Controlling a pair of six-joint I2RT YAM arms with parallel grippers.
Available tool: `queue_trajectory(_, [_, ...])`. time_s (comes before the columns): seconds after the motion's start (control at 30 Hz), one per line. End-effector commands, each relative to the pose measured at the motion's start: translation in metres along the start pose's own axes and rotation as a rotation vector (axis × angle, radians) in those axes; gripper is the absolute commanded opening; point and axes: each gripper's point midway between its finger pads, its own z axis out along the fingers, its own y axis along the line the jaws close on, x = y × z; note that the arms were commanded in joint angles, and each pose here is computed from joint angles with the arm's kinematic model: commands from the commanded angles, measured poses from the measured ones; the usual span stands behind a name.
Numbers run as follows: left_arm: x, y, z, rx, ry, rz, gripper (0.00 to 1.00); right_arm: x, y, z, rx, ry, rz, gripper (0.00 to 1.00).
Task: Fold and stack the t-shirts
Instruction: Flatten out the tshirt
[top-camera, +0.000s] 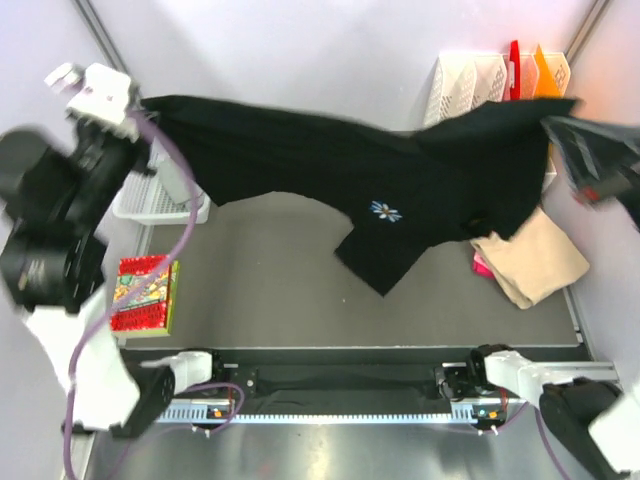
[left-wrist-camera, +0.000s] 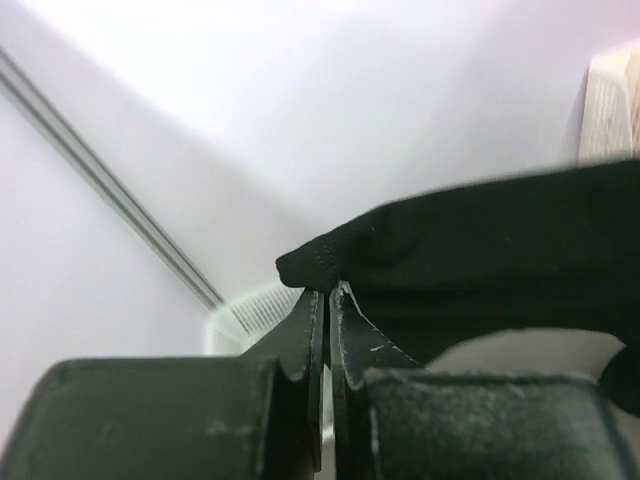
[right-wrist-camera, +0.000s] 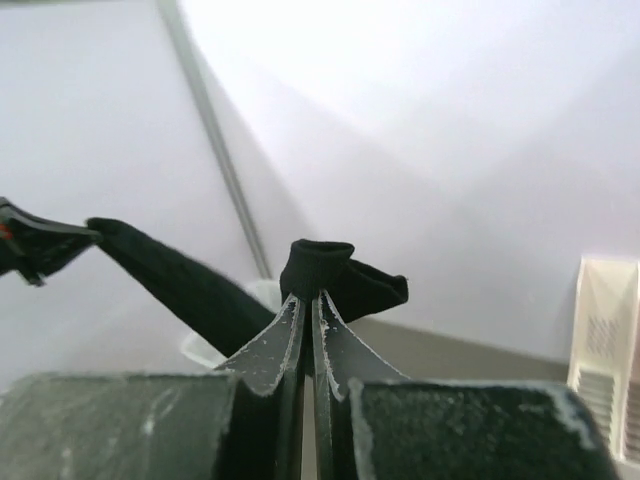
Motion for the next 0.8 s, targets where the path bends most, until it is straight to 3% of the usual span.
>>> queue_trajectory(0.0, [-0.068, 0.017, -0.05, -0.121, -0.262, 0.047, 0.0, -0.047, 0.056, -0.06, -0.158, -0.144, -0.015, 0.0])
queue_trajectory(0.2, [-0.097, 0.021, -0.069, -0.15, -0.353, -0.004, 0.0, -0.075, 0.074, -0.085, -0.198, -0.262, -0.012, 0.0])
queue_trajectory(0.4, [-0.042, 0.002, -0.042, -0.056, -0.169, -0.036, 0.0, -0.044, 0.031, -0.044, -0.057, -0.177, 0.007, 0.0])
queue_trajectory(0.5, [0.027, -0.017, -0.013, 0.025, 0.018, -0.059, 0.0, -0.002, -0.013, -0.001, 0.066, -0.058, 0.022, 0.0])
queue_trajectory(0.6, [0.125, -0.044, 0.02, 0.117, 0.243, -0.107, 0.0, 0.059, -0.067, 0.05, 0.204, 0.096, 0.044, 0.0])
queue_trajectory(0.77, [0.238, -0.064, 0.053, 0.16, 0.46, -0.114, 0.0, 0.183, -0.146, 0.115, 0.335, 0.315, 0.086, 0.0])
